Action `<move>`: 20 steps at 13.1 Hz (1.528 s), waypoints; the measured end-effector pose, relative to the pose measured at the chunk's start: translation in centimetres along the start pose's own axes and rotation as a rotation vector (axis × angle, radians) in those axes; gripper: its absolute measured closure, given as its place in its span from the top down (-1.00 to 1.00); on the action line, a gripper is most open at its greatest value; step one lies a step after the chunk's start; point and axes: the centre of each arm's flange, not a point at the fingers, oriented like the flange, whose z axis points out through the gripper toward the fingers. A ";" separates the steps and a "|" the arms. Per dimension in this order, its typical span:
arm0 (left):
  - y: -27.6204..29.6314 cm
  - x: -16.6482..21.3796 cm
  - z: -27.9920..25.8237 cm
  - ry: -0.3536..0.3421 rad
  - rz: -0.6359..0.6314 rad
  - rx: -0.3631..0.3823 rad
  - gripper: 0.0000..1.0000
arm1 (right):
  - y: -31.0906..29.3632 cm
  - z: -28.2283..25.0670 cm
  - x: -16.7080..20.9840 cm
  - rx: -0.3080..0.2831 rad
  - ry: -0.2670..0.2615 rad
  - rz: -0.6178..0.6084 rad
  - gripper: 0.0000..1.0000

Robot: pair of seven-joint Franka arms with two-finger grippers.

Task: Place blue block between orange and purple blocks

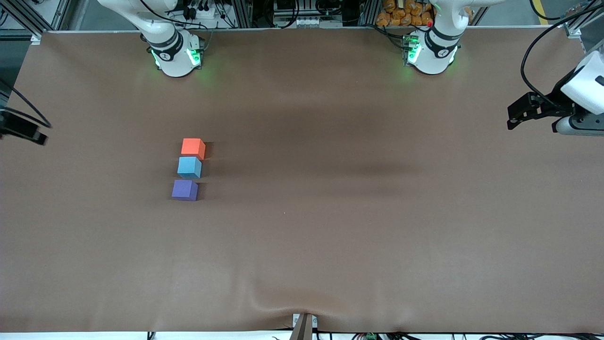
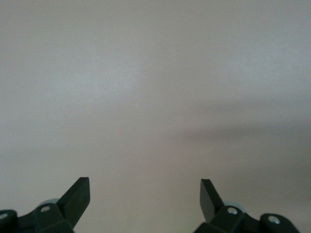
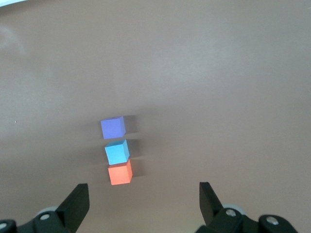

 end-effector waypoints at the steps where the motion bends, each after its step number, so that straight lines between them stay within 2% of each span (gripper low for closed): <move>1: 0.0 0.0 -0.1 0.001 0.000 0.000 1.00 | 0.5 -0.9 -0.8 -0.001 0.001 0.003 1.00; 4: 0.0 -0.1 -0.2 0.004 0.000 0.000 1.00 | 1.0 -1.6 -3.0 0.001 -0.003 0.007 1.00; 10: 0.0 -0.3 -0.5 0.003 0.000 0.001 1.00 | 1.8 0.9 -6.5 0.009 0.006 0.014 1.00; 15: 0.0 -0.4 -0.8 0.006 0.000 0.001 1.00 | 1.5 1.2 -6.6 0.010 0.013 0.007 1.00; 20: 0.0 -0.5 -1.8 0.021 -0.001 0.001 1.00 | 0.9 0.9 -6.3 0.012 0.045 -0.005 1.00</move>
